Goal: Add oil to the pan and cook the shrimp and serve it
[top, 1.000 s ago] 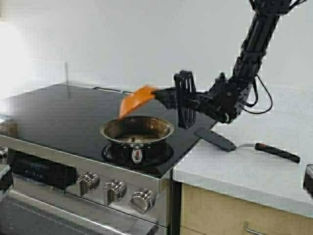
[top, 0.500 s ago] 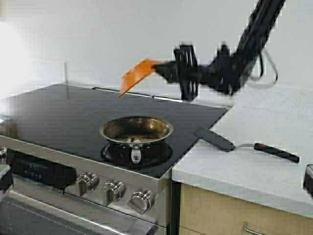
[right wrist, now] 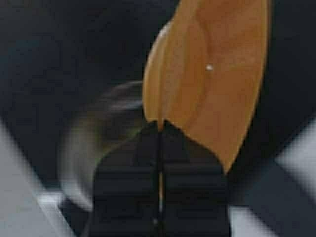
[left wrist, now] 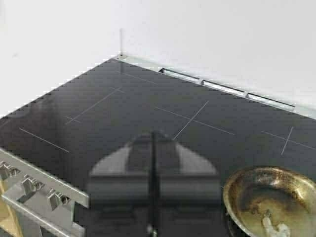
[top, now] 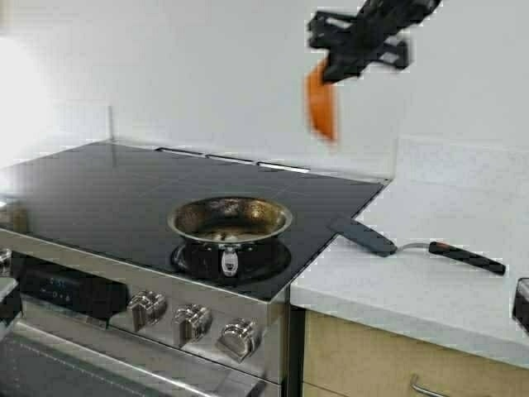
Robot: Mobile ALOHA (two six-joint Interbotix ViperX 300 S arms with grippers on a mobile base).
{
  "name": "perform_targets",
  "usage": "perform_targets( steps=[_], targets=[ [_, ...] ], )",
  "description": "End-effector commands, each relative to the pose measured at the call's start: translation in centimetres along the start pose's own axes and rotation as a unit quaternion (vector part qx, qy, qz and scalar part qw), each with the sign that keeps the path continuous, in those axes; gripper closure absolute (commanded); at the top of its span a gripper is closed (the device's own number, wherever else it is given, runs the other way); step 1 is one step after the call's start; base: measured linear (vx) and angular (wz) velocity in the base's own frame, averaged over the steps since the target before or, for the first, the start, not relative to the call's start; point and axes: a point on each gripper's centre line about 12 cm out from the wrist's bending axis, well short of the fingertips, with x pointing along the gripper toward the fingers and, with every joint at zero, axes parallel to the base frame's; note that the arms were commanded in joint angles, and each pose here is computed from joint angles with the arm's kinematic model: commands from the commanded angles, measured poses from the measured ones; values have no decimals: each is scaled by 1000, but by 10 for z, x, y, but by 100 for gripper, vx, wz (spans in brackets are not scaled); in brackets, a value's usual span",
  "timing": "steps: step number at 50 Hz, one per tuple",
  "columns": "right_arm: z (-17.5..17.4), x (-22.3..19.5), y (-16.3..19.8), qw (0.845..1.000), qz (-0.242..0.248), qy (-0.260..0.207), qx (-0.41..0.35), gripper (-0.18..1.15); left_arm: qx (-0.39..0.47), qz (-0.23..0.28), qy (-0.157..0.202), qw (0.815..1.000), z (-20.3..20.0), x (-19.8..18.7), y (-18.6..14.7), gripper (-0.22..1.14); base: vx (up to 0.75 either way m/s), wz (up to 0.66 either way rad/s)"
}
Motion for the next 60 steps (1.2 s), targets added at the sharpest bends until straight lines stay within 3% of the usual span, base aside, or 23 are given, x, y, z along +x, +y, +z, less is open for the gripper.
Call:
perform_targets(
  steps=[1,9,13,16,19,21,32,39,49,60],
  targets=[
    [16,-37,-19,993,-100,-21,-64,91,-2,0,-8,1000,5,1,0,89,0,0],
    [15,-53,-49,961,-235,7,-143,91,-2,0,-7,1000,5,1,0,89,0,0],
    [14,-57,-67,929,-304,49,-205,91,-2,0,-7,1000,5,1,0,89,0,0],
    [14,-58,-83,895,-352,96,-257,91,-2,0,-6,1000,4,1,0,89,0,0],
    [13,-59,-102,866,-383,143,-287,91,-2,0,-7,1000,5,1,0,89,0,0],
    [11,-57,-113,857,-386,166,-297,91,-2,0,-6,1000,4,1,0,89,0,0],
    [4,-80,-191,843,-422,214,-256,91,-2,1,-6,1000,4,1,0,89,0,0],
    [-25,-95,-244,829,-437,261,-230,91,-2,0,-6,1000,4,1,0,89,0,0],
    [-72,-95,-290,820,-427,318,-209,91,-2,0,-4,1000,3,1,0,89,0,0],
    [-115,-71,-311,804,-431,369,-177,91,-2,0,-5,1000,4,1,0,89,0,0]
  ],
)
